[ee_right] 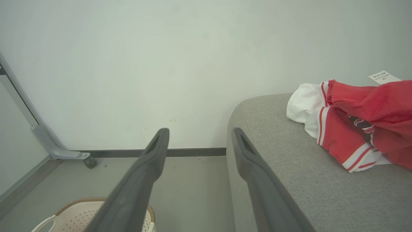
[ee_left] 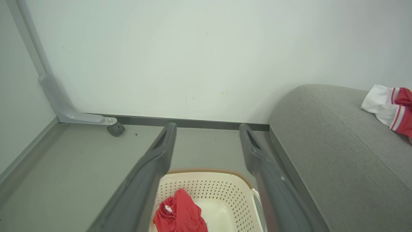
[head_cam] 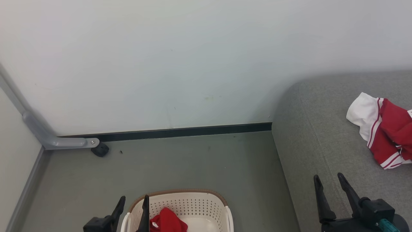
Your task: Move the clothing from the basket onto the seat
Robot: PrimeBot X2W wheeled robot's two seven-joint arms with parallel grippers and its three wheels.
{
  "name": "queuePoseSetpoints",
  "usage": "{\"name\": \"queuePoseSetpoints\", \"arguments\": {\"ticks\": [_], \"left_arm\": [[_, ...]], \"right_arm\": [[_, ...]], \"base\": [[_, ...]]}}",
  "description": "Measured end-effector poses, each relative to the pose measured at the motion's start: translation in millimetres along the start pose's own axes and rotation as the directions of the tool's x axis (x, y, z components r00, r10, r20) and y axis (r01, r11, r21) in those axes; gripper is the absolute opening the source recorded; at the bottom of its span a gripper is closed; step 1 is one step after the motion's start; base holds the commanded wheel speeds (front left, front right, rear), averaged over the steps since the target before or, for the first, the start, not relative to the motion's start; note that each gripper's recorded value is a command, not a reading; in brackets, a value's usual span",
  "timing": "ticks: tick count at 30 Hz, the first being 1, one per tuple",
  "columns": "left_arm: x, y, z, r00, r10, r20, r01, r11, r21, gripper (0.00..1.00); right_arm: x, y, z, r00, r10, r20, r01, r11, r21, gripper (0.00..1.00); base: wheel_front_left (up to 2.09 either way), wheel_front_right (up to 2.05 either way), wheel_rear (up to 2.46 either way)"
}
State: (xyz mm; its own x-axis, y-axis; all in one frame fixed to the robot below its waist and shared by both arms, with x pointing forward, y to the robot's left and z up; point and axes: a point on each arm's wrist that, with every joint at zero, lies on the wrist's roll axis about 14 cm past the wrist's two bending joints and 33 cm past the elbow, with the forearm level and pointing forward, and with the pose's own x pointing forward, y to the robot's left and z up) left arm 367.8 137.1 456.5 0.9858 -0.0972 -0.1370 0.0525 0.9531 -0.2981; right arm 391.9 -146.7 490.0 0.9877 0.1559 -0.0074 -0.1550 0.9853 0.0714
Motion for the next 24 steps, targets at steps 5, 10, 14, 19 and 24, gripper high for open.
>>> {"name": "queuePoseSetpoints", "arguments": {"ticks": [5,10,14,19,24], "left_arm": [[1,0,-3,1.0,0.001,-0.007,-0.001,1.0,0.003,1.0],[4,-2,-13,0.999,-0.004,-0.04,0.005,1.0,0.01,1.0],[7,-4,-26,0.997,-0.007,-0.083,0.008,1.0,0.008,1.0],[14,-19,-48,0.986,-0.041,-0.162,0.044,0.999,0.011,1.0],[22,-34,-69,0.969,-0.072,-0.236,0.077,0.997,0.011,1.0]], "right_arm": [[1,2,3,1.0,0.007,0.01,-0.007,1.0,0.002,1.0],[1,-1,2,1.0,-0.004,0.009,0.004,1.0,0.005,1.0],[3,0,4,1.0,0.002,0.018,-0.002,1.0,0.006,1.0],[9,-2,9,0.999,-0.001,0.034,0.001,1.0,0.004,1.0],[16,-4,14,0.999,-0.002,0.05,0.002,1.0,0.005,1.0]], "base": [[0.0,0.0,0.0],[0.0,0.0,0.0],[0.0,0.0,0.0],[0.0,0.0,0.0],[0.0,0.0,0.0]]}}
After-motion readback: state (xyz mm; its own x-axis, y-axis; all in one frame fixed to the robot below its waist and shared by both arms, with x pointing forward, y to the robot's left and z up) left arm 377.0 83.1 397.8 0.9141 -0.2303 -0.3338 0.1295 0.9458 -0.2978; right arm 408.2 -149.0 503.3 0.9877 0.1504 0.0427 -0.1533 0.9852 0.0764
